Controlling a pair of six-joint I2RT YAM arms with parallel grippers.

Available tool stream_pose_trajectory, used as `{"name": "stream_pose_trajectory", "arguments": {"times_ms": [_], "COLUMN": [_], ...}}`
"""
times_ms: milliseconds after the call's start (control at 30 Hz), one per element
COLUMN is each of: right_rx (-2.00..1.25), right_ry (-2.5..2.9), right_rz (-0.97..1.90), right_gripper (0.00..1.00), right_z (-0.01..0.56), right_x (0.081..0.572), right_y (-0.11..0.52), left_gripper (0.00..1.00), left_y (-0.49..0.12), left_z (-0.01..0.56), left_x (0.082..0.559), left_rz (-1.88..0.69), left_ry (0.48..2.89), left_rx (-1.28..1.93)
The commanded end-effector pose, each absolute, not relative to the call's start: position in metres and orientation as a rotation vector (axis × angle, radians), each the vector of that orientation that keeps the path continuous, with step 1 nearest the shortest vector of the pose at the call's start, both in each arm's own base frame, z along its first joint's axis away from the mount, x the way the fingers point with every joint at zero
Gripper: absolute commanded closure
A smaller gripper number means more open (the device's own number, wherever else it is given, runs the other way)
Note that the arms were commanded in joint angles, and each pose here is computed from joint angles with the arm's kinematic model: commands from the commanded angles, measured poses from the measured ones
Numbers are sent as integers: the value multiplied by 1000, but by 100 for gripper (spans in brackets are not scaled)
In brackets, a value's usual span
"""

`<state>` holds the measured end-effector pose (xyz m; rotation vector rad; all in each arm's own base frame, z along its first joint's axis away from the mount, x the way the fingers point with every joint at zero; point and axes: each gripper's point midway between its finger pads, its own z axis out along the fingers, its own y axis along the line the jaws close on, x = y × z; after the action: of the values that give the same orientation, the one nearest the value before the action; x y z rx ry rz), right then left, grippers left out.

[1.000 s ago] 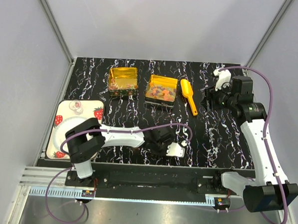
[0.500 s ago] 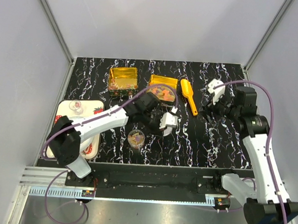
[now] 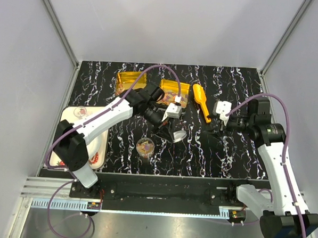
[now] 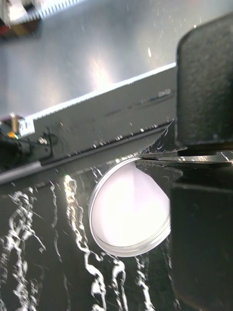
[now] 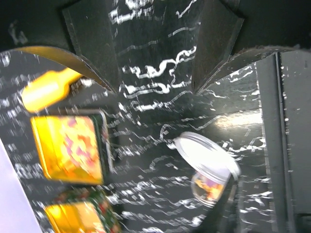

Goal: Pack the candies
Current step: Pick up the bottle lid at the center of the board.

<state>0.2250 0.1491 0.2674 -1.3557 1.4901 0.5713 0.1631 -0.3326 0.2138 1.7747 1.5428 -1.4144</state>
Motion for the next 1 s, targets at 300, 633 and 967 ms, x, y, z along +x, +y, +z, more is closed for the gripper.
{"name": "stream_pose_trajectory", "arguments": {"times_ms": [300,633,967], "right_rx": [-1563,-1629,-1619], "right_ry": [1055,1077,1102], "right_rz": [807,870,912], "right_gripper": [30,32,43], "right_z": [276,246,243], "right_x": [188,182,193], "right_y": [188,215,231], "left_gripper": [100,100,100], "left_y": [-339,-342,-341], "left_z": [257,265,266], "left_x": [159,158,155], "left_rz": [-1800,-1874,-1917], "left_ry": [1443,1429,1420], "left_rx": [1639,1605,1587]}}
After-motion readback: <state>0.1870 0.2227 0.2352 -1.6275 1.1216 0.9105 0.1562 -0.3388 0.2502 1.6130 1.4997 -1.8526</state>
